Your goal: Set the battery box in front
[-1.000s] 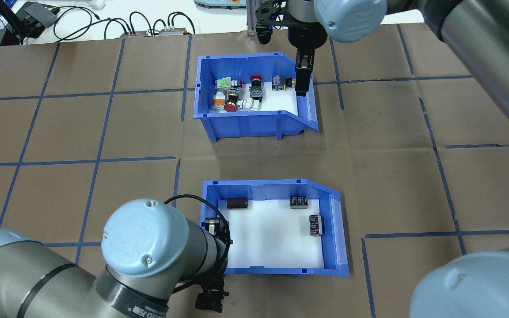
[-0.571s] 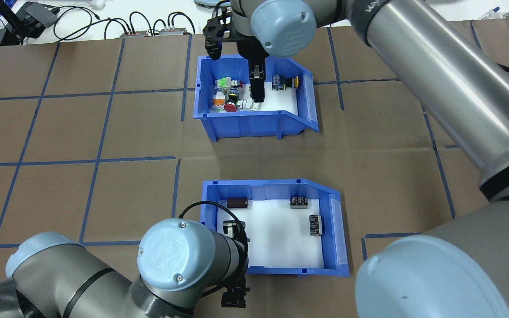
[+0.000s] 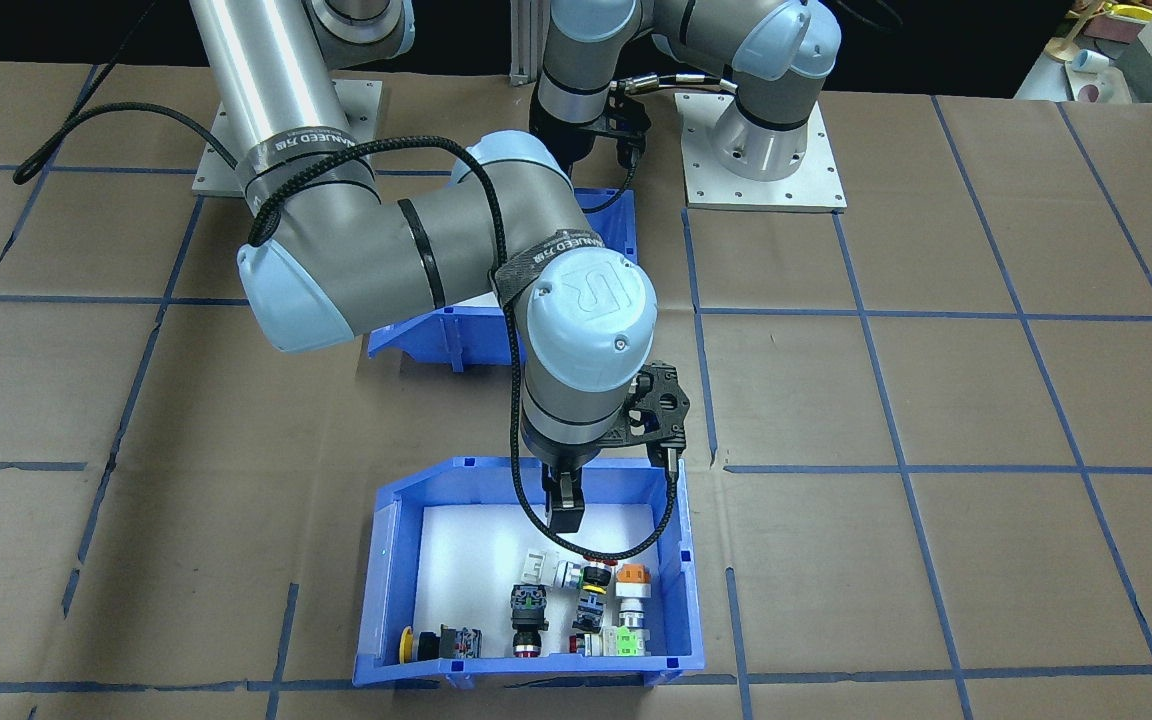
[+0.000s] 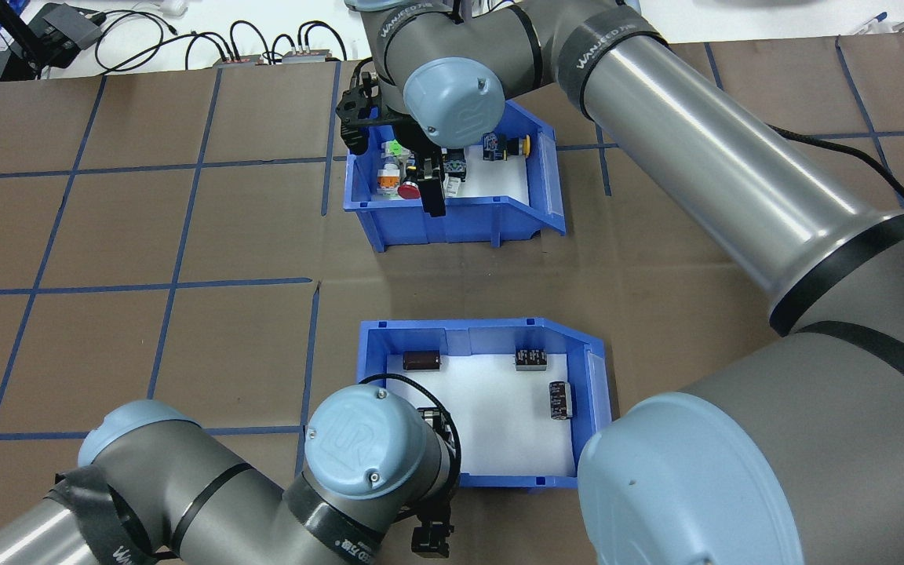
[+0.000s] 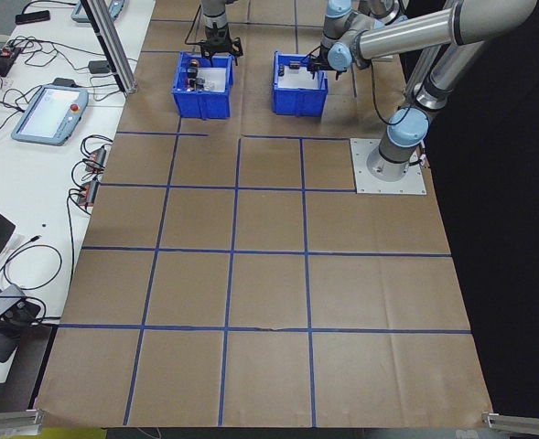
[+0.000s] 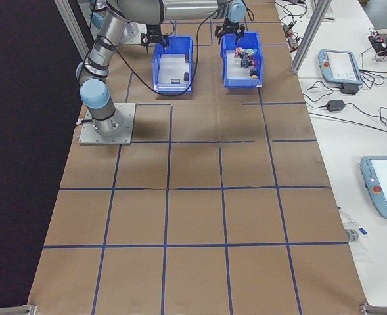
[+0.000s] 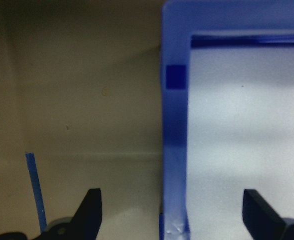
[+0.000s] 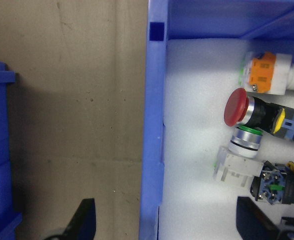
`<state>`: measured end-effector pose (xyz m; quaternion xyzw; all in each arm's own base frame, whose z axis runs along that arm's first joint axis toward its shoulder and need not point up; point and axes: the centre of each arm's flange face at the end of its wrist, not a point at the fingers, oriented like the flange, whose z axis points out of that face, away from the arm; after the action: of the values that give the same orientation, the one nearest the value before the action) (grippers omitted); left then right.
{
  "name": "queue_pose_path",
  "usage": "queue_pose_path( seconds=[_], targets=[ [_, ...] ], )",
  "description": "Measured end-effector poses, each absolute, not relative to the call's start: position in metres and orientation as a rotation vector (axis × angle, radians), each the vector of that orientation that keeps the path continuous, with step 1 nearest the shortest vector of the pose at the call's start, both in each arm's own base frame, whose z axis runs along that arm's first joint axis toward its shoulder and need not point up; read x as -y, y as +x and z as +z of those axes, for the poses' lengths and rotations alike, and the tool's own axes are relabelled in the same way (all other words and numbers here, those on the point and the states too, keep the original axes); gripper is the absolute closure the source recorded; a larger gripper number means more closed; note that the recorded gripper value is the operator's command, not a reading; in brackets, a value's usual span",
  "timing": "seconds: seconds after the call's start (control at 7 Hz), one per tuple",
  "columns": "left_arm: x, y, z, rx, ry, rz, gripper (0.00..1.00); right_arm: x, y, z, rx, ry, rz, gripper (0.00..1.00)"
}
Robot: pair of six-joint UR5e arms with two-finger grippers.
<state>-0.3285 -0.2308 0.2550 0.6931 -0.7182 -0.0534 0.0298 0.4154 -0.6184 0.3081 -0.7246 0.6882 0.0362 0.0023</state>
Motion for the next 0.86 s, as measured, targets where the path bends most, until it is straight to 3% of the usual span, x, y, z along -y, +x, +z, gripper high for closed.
queue_pose_path(
  seconds=[0.14, 0.29, 0.43, 0.86],
  targets=[
    [0.233, -0.333, 0.246, 2.216, 2.135, -0.159, 0.47, 0.616, 0.415, 0.294, -2.169, -2.27, 0.098, 0.0],
    [0.235, -0.336, 0.24, 2.213, 2.14, -0.16, 0.88, 0.615, 0.415, 0.283, -2.188, -2.265, 0.059, 0.08],
    [0.236, -0.338, 0.237, 2.215, 2.137, -0.163, 1.0, 0.614, 0.416, 0.278, -2.197, -2.264, 0.029, 0.29],
    [0.237, -0.338, 0.244, 2.228, 2.103, -0.144, 1.0, 0.612, 0.418, 0.277, -2.22, -2.255, 0.009, 0.85]
  ],
)
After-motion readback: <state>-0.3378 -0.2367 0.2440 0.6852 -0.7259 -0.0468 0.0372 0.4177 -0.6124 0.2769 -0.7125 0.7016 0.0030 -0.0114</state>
